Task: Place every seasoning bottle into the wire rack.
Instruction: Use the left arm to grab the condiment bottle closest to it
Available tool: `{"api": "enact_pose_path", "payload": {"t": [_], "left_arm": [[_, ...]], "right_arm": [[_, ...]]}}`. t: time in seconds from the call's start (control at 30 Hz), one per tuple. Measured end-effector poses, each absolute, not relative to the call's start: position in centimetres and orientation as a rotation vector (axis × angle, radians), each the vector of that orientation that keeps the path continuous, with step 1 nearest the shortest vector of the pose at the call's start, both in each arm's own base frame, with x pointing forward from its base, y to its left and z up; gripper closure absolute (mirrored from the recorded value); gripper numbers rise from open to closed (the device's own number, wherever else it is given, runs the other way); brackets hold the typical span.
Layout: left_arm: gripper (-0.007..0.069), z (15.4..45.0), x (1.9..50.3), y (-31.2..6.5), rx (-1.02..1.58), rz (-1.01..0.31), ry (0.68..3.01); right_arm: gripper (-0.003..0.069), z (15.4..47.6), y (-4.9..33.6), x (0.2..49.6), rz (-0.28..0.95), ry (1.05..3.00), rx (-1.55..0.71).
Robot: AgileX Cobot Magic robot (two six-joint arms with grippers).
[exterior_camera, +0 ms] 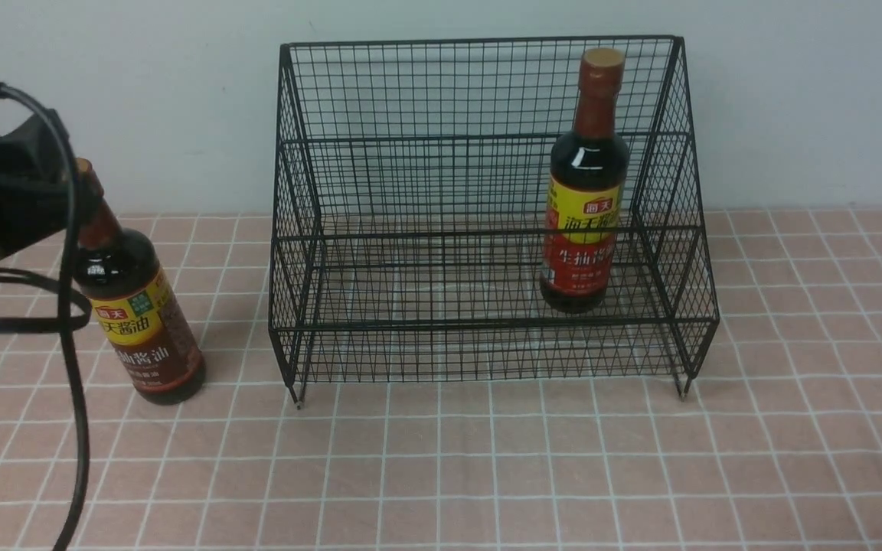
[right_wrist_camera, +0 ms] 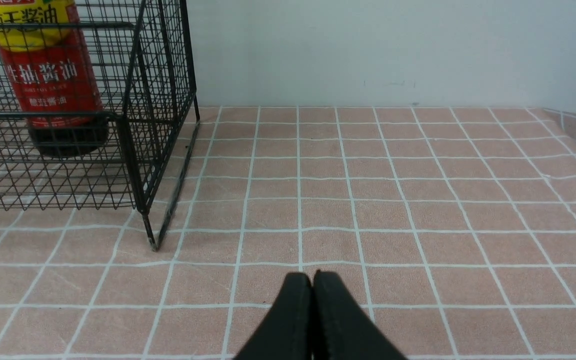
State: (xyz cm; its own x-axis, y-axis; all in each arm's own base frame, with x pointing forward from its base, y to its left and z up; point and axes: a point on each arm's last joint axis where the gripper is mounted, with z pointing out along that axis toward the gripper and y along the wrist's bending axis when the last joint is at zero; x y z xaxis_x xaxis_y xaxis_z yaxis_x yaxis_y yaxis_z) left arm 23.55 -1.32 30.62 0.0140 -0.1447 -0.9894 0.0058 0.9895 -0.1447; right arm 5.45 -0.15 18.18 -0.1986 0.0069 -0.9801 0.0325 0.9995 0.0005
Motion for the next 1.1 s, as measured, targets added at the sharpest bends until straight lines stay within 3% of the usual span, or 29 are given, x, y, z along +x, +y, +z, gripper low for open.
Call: {"api": "enact_pose_path", "payload": {"t": [0.03,0.17,0.6,0.73,0.83,0.87,0.93,0.97,1.1], "left_arm": [[0.0144,30.2,24.5,-1.4,-0.103,-0.126,1.577],[0.0044,28.8,26.3,-1.5,-0.092,-0.108,1.638],[0.0028,24.9,29.1,-1.4,-0.153,-0.084,1.755],[0.0063,24.1,29.5,-1.4,-0.155,-0.080,1.779],[0.0137,23.7,29.6,-1.4,-0.155,-0.078,1.791],[0.0169,23.7,29.7,-1.4,-0.155,-0.078,1.793],[0.0335,23.6,29.7,-1.4,-0.159,-0.078,1.794],[0.0371,23.6,29.7,-1.4,-0.146,-0.070,1.795],[0.0362,23.8,29.6,-1.5,-0.114,-0.069,1.794]], "right_arm": [[0.0673,18.2,-0.2,5.5,-0.024,1.771,0.028],[0.0673,18.2,-0.2,5.5,-0.025,1.771,0.027],[0.0673,18.2,-0.2,5.5,-0.025,1.771,0.027],[0.0673,18.2,-0.2,5.5,-0.025,1.771,0.026],[0.0673,18.2,-0.2,5.5,-0.025,1.771,0.026],[0.0673,18.2,-0.2,5.5,-0.025,1.771,0.026],[0.0673,18.2,-0.2,5.5,-0.026,1.771,0.025],[0.0673,18.2,-0.2,5.5,-0.026,1.771,0.025],[0.0673,18.2,-0.2,5.5,-0.026,1.771,0.025]]}}
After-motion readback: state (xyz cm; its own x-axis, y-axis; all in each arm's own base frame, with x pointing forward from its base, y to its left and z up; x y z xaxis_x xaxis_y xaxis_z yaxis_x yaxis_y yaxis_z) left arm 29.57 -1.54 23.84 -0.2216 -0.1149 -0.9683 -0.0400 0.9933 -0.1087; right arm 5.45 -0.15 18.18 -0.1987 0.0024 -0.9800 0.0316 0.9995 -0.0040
